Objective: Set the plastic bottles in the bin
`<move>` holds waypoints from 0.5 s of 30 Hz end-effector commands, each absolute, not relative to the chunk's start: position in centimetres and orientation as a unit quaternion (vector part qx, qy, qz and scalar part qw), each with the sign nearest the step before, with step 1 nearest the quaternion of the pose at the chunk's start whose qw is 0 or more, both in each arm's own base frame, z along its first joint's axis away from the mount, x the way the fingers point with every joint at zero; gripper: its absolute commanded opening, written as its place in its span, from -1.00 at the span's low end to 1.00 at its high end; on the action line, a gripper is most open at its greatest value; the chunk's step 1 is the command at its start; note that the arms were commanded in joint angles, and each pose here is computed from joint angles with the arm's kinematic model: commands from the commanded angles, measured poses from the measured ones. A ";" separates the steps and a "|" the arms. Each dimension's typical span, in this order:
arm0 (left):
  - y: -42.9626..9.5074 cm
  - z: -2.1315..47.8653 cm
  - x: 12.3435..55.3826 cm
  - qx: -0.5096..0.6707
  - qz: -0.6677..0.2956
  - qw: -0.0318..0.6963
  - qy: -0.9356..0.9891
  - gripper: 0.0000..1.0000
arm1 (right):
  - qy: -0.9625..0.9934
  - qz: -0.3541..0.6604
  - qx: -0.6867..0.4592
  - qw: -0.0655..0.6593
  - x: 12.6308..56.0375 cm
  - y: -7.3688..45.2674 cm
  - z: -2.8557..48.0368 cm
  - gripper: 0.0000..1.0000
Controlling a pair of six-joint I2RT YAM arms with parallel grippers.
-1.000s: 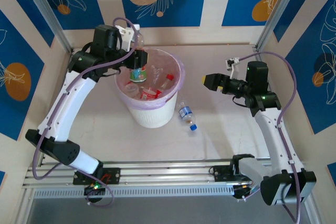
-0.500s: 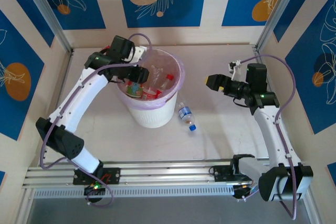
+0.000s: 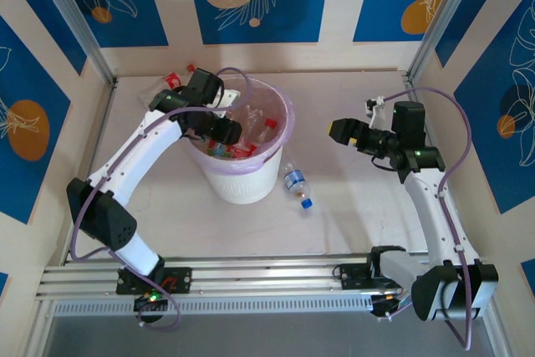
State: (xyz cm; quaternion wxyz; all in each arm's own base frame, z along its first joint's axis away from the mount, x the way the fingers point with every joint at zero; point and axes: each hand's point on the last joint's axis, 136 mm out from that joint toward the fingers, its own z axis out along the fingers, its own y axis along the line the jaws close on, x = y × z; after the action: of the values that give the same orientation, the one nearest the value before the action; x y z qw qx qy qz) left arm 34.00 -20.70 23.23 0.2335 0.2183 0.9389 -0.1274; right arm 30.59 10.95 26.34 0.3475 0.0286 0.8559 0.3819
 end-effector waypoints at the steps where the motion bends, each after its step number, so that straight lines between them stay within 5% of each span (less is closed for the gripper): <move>1: -21.4 23.8 34.1 0.230 -0.142 0.249 0.930 0.53 | 0.862 0.380 0.038 0.333 30.2 10.8 25.6 0.72; 7: -21.4 26.2 33.9 0.226 -0.155 0.271 0.923 1.00 | 0.875 0.357 0.047 0.323 30.0 10.5 24.3 0.71; 15: -20.9 29.0 33.4 0.216 -0.160 0.299 0.916 0.97 | 0.908 0.307 0.040 0.280 28.9 11.4 20.9 0.70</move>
State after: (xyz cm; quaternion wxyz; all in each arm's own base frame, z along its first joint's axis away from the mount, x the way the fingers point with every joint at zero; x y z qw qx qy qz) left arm 34.01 -21.05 25.75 0.2670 0.2188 0.9271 -0.1458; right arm 29.76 11.47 23.38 0.3122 0.0376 0.8870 0.3382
